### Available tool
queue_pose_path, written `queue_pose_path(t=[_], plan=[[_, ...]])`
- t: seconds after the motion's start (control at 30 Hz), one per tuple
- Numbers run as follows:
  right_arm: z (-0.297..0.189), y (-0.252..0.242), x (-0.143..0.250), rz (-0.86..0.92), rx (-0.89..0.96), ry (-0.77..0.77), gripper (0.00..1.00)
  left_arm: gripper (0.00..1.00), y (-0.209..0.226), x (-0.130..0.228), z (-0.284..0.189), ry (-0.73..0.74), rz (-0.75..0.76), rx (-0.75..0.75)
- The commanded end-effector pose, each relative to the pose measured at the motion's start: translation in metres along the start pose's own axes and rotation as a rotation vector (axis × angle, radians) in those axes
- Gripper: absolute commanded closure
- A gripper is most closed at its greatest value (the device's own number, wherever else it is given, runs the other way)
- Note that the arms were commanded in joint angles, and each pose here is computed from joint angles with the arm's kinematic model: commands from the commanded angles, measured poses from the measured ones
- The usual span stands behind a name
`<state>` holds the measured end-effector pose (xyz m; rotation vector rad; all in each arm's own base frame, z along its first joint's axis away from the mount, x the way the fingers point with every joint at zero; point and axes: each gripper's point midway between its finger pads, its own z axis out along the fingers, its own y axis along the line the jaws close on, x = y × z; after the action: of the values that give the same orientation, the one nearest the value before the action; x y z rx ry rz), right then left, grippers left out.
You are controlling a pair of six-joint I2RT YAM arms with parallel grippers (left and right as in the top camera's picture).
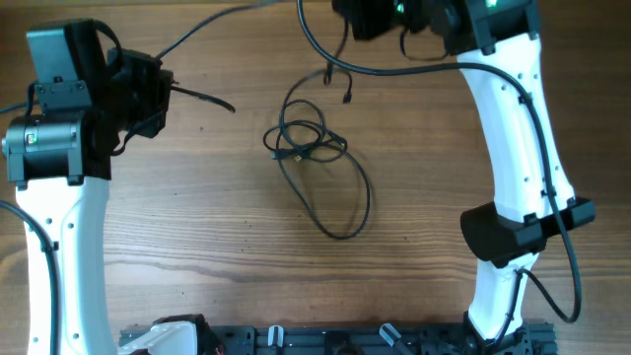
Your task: Untangle cables
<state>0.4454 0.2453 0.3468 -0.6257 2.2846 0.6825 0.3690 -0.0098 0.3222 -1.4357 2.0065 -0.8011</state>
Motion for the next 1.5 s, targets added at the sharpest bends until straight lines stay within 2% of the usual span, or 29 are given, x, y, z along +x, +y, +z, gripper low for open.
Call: queue_pose_path(t=[0.0,0.2,0.43,0.63,0.83,1.03,1.13,1.23,1.33,1.47], plan=[[0.027,-0.026,0.056,0.101,0.054,0.21,0.96,0.96,0.003,-0.009,-0.002,-0.045,0.039,-0.015],[0.051,-0.04,0.134,0.139,0.054,0.48,0.96,0.96,0.012,-0.007,0.005,-0.029,0.045,-0.057],[0.034,-0.012,0.159,0.144,-0.087,0.6,0.96,0.96,0.019,-0.007,0.02,-0.008,0.045,-0.1],[0.041,-0.017,0.154,0.113,-0.063,0.572,0.96,0.96,0.022,0.009,0.033,0.035,0.07,-0.133],[0.053,-0.006,0.131,0.072,-0.15,0.465,0.96,0.96,0.006,0.038,0.04,0.1,0.227,-0.082],[0.059,-0.007,0.116,0.006,-0.169,0.392,0.95,0.96,-0.046,0.102,0.027,0.386,0.473,0.23],[0.062,-0.009,0.108,-0.01,-0.165,0.355,0.96,0.96,-0.059,0.121,0.011,0.506,0.556,0.361],[0.06,-0.007,0.099,0.02,-0.205,0.319,0.96,0.96,-0.061,0.122,0.006,0.541,0.571,0.398],[0.057,-0.012,0.108,0.129,-0.194,0.363,0.96,0.96,-0.061,0.115,0.008,0.518,0.562,0.389],[0.057,-0.012,0.113,0.146,-0.203,0.384,0.96,0.96,-0.056,0.107,0.014,0.473,0.556,0.345]])
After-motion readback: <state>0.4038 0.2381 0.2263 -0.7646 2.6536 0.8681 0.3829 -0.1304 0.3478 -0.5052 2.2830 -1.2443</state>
